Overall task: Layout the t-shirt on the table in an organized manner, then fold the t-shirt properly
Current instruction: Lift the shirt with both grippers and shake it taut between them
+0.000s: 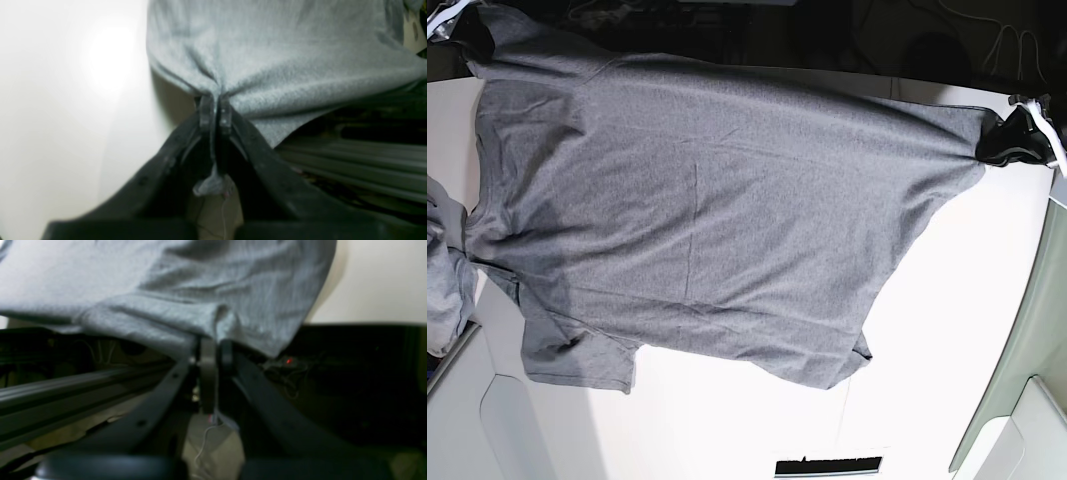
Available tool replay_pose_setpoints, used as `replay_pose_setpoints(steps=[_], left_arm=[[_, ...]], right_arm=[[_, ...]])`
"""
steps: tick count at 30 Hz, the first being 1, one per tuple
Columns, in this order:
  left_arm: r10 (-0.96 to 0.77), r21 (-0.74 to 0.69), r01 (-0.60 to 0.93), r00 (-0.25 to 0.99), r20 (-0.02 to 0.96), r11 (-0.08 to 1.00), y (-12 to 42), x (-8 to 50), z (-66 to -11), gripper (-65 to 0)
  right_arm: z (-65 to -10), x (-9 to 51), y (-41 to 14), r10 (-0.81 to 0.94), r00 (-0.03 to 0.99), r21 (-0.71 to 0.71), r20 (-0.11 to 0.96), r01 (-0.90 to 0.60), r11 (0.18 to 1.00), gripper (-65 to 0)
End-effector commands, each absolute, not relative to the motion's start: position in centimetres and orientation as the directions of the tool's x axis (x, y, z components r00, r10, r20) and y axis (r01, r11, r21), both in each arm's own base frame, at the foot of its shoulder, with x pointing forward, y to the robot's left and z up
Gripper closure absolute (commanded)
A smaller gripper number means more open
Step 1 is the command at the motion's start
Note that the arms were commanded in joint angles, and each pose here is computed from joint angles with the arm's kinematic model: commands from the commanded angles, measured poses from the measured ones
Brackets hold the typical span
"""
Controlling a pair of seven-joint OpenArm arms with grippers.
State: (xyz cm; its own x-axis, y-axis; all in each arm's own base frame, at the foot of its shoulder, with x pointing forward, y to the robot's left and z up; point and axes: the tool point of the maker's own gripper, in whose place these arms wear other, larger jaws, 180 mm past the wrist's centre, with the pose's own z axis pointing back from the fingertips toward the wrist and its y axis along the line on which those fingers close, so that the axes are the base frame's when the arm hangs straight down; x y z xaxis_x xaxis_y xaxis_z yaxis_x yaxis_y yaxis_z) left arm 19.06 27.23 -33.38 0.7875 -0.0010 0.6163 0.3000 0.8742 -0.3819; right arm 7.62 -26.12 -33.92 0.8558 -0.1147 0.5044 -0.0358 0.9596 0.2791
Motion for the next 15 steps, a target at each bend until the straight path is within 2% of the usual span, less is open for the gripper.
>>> replay_pose_setpoints(steps=[1, 12, 15], left_arm=[[-0.009, -0.358, 0.323, 0.753, 0.658, 0.876, 27.8, 20.0, -31.7, 0.0], [0.037, -0.336, 0.324, 0.668, 0.743, 0.885, 28.8, 21.7, -28.4, 0.0], [0.02, -0.271, 0.325, 0.606, 0.795, 0.906, 29.5, 23.3, -27.6, 0.0]], right_arm=[[-32.7, 8.1, -26.5, -0.096, 0.84, 0.259, 0.533, -0.054, 0.964, 0.0], [-30.0, 9.2, -25.2, -0.059, 0.804, 0.257, 0.592, -0.119, 0.959, 0.0], [-29.6, 10.7, -25.4, -0.05, 0.776, 0.236, 0.629, -0.129, 0.963, 0.0]])
